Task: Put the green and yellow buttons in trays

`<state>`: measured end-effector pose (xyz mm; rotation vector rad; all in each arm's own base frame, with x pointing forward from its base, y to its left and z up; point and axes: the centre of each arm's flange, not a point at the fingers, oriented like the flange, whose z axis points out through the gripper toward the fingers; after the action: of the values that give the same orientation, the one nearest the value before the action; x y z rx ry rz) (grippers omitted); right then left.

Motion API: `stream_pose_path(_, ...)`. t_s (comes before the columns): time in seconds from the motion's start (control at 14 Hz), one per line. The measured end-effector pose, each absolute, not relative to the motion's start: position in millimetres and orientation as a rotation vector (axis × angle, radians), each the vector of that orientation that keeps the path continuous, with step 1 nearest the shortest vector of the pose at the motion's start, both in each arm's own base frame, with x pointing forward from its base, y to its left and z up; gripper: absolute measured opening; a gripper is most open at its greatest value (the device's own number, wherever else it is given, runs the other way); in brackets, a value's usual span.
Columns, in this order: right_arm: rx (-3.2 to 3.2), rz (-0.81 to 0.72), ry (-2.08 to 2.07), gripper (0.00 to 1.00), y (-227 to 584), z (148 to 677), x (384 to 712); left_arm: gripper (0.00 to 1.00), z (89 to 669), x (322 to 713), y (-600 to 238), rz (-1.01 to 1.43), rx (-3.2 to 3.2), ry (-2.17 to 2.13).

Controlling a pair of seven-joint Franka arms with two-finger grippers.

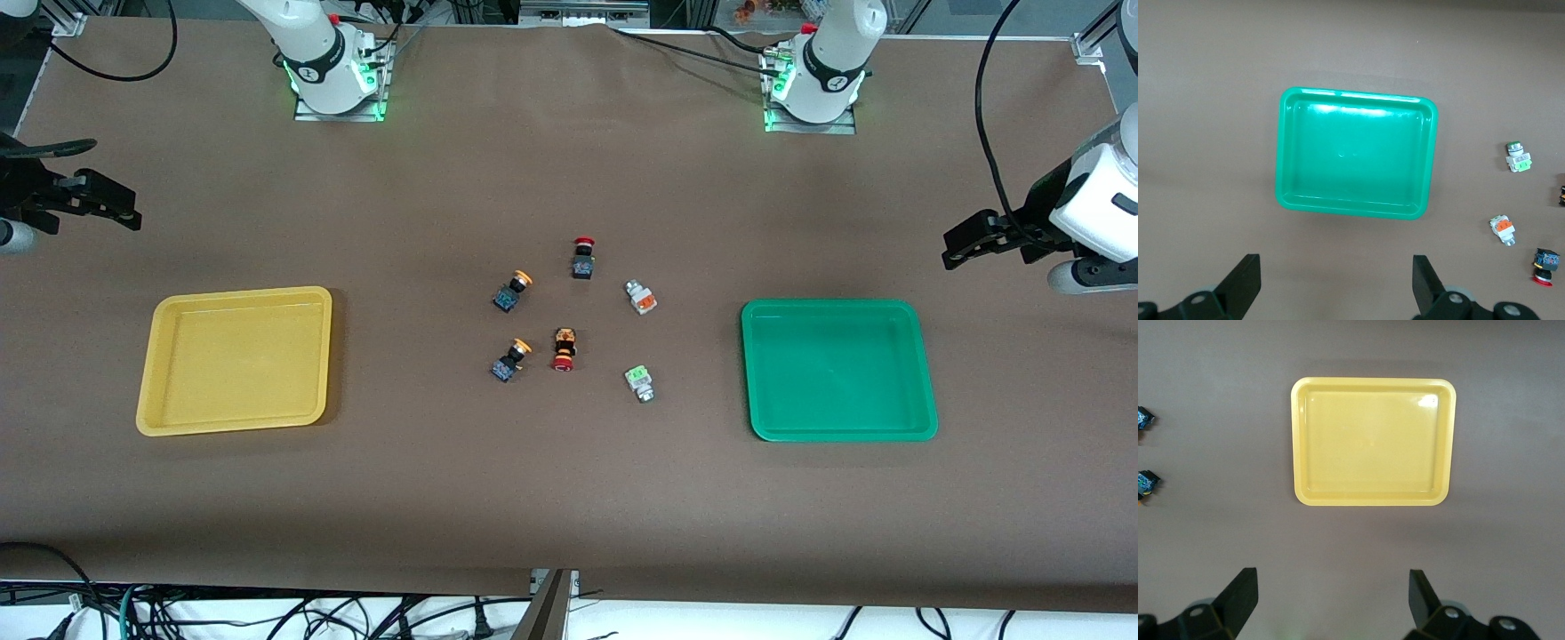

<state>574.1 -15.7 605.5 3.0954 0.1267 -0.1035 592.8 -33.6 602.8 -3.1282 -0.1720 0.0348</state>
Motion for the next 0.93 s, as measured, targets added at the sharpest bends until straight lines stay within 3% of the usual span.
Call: stream_pose_path(0.93, 3.095, -0.108, 0.127, 1.0, -15.7, 603.0, 575.4, 1.0, 603.2, 592.9, -33.6, 0.034, -3.128, -0.172)
